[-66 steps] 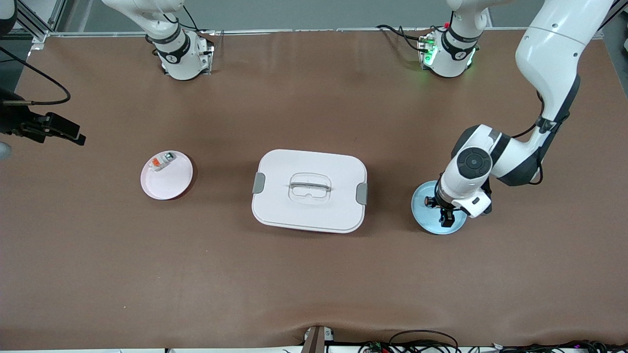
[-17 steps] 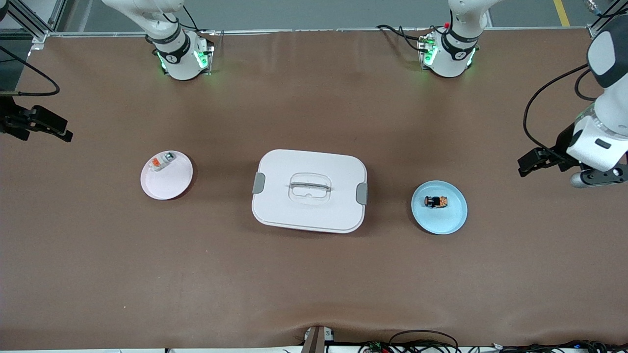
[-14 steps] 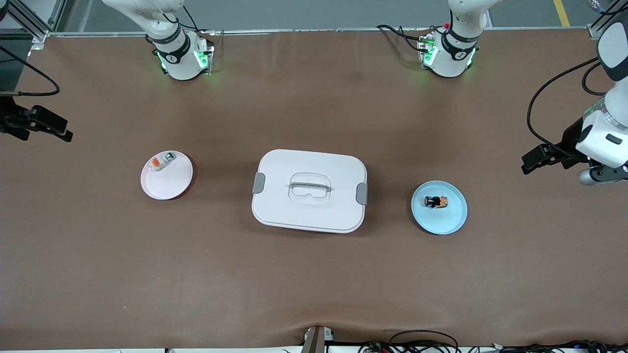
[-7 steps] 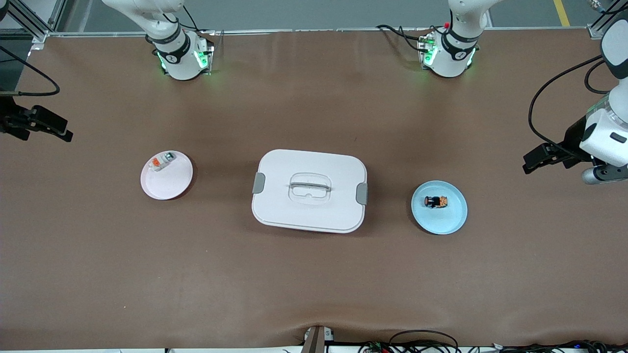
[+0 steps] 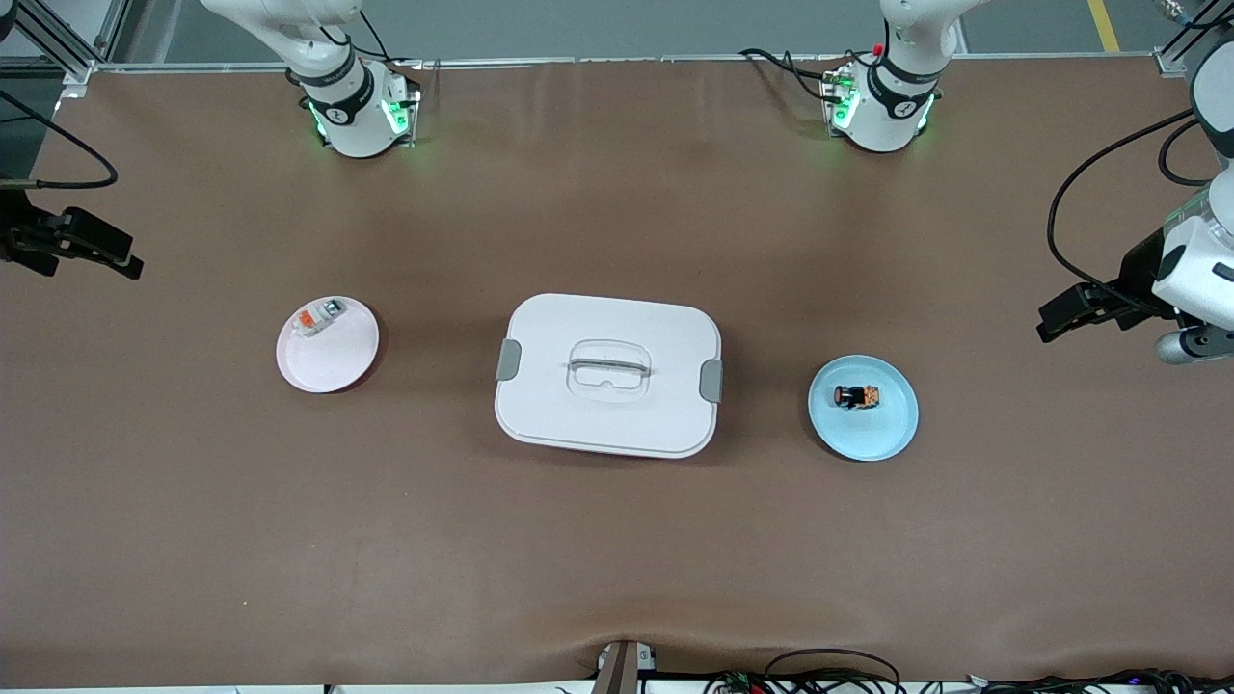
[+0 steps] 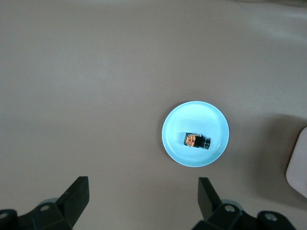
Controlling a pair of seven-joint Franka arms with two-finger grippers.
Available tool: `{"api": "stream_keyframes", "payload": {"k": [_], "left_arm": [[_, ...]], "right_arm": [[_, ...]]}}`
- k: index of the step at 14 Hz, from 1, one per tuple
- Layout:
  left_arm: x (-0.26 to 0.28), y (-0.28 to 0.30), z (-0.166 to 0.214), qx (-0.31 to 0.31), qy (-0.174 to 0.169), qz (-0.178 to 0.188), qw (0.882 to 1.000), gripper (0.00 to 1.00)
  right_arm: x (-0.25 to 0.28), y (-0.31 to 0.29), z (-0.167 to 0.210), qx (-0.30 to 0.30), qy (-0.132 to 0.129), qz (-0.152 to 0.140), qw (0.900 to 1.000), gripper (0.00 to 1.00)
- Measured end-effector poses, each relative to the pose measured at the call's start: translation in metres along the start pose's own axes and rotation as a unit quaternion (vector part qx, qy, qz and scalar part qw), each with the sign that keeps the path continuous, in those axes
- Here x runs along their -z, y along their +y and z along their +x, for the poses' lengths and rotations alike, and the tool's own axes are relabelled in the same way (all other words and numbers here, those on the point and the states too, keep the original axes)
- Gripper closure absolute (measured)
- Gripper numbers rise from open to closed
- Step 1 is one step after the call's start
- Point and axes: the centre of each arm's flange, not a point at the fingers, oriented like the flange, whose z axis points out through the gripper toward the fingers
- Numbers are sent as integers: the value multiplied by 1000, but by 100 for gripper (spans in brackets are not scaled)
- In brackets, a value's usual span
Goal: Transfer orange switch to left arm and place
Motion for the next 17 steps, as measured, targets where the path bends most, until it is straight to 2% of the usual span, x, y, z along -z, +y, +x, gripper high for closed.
{"api": "stream_keyframes", "payload": {"k": [9, 17], "left_arm": [[-1, 3, 1, 6, 0, 3, 1000, 0], [32, -2, -9, 10, 8, 1, 1000, 0]], "right_arm": [[0, 0, 0, 0, 0, 0, 1000, 0], [0, 0, 0, 0, 1, 0, 1000, 0]]}}
